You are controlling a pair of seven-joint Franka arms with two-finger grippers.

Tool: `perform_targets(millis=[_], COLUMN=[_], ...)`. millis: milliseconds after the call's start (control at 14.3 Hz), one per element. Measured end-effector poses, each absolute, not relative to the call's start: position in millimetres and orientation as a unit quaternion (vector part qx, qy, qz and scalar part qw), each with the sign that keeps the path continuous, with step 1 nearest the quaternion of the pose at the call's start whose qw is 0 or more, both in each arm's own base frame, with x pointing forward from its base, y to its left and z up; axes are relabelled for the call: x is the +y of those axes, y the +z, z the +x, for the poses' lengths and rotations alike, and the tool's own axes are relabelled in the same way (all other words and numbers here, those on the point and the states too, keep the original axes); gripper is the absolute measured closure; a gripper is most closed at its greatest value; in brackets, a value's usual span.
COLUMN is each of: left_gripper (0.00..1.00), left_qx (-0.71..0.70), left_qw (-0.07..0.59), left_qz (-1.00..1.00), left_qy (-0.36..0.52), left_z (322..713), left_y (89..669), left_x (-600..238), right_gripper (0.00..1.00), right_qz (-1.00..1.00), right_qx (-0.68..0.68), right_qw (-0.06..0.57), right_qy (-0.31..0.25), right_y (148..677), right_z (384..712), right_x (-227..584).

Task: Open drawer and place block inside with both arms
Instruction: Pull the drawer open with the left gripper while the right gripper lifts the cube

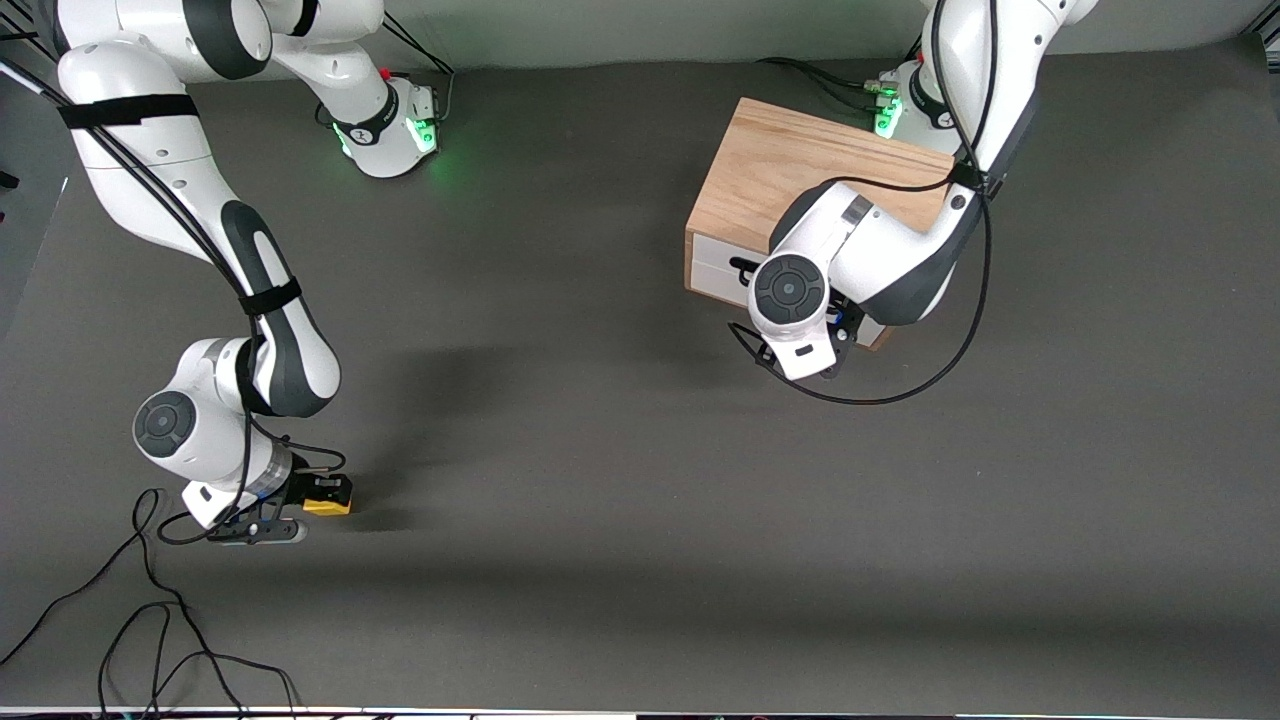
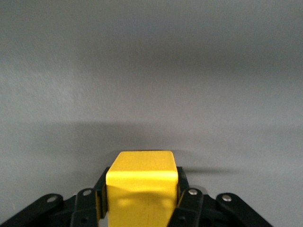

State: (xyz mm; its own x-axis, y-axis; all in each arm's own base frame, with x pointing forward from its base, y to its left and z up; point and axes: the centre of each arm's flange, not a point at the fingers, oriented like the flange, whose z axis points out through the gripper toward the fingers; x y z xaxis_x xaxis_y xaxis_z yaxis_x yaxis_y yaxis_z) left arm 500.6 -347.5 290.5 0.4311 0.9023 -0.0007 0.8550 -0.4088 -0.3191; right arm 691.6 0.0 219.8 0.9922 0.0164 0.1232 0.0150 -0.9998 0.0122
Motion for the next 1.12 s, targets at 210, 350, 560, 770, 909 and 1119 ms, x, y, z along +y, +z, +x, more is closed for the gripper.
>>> perform_targets(millis=[210,350,560,770,909,1119], left_gripper=[0.00,0.00,0.00,0.00,0.00,0.00], left_qx=[-0.529,-0.531,-0.534,-0.536,-0.540,-0.541], left_qw=[0.127,0.119,0.116,0.110,0.084,0.062], left_qz=[-0.835,-0.835,-0.833,-0.833,-0.835,-0.837], left_qy=[0.084,0.084,0.088,0.080,0.063,0.055], left_z=[507.9,516.1,525.3,529.0,540.3,554.3], left_y=[297.6,299.2,296.3,298.5,304.1,307.1], left_x=[-350.3,-352.8,-354.9,-356.0,-360.5,-366.1], right_gripper=[0.45,0.45,0.45,0.45,0.45,0.45], right_qz=[0.999,0.999,1.000,1.000,1.000,0.999], right_qx=[0.009,0.010,0.011,0.007,0.007,0.013], right_qw=[0.004,0.002,0.000,-0.014,-0.023,-0.029], right_qy=[0.053,0.038,0.027,0.013,0.002,-0.011], right_y=[245.4,274.3,323.1,362.4,391.5,443.9], right_z=[703.9,711.9,718.8,722.7,725.3,721.4], right_x=[1.5,3.1,5.0,8.1,11.6,17.3])
